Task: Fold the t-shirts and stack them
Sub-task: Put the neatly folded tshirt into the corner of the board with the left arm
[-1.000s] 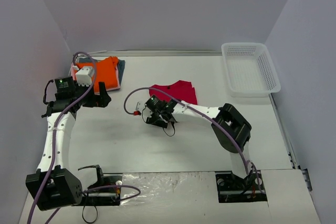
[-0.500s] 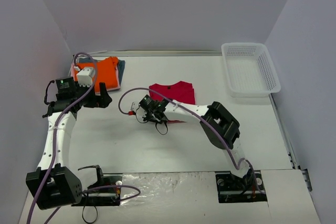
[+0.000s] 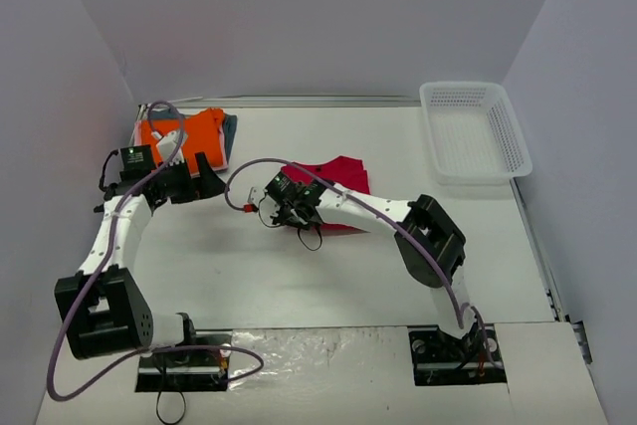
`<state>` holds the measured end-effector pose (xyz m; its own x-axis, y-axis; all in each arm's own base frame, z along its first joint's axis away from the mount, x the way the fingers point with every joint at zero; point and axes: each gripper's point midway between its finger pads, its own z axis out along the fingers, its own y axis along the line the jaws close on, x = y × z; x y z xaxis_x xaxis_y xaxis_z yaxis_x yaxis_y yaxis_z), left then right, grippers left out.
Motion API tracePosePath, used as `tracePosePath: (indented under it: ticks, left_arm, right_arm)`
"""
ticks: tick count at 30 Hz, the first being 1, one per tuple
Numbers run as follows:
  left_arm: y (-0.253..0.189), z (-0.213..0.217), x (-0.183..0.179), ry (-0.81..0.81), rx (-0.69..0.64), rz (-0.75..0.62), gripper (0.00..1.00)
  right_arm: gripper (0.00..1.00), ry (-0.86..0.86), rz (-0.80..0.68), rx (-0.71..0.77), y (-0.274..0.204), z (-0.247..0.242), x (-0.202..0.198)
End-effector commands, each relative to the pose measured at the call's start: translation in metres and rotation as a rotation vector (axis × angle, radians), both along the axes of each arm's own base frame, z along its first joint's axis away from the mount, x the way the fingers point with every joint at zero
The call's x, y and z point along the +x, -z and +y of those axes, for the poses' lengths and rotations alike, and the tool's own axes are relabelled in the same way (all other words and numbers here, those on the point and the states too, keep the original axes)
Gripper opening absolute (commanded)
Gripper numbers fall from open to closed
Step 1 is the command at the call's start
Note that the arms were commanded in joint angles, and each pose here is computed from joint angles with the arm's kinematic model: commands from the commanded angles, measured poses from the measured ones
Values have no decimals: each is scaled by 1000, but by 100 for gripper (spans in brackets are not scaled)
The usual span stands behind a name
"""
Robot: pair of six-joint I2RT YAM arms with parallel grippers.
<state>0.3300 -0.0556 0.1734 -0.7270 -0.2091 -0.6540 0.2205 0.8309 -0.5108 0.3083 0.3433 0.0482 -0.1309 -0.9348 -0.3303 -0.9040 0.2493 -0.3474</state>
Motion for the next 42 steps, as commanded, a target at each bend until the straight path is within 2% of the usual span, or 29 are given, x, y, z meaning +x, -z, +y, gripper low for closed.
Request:
tracePosePath:
  ticks: [1,8,14,18,26,32,40,42]
  left_arm:
    - [0,-23,12,27,-169,73,94]
    - [50,-63,25,49,-309,324,94]
    - [65,-97,53,-5,-401,394,94]
    - [62,-113,83,-53,-451,356,94]
    - [73,-162,105,-102,-493,393,94]
    - [75,-204,94,-34,-510,453,94]
    - [70,-231,79,36,-551,478,94]
    - [62,-236,81,75,-579,448,94]
  right_arm:
    - [0,20,-84,91,-68,-1,10]
    - [0,23,-108,97,-84,-10,12]
    - [0,41,-111,72,-80,-20,18]
    - [0,47,-101,60,-74,-22,21]
    - [0,32,-78,51,-67,-18,20]
    - [0,24,-59,46,-62,-18,18]
    - [0,17,-47,33,-54,-16,19]
    - [0,18,-43,31,-52,-16,19]
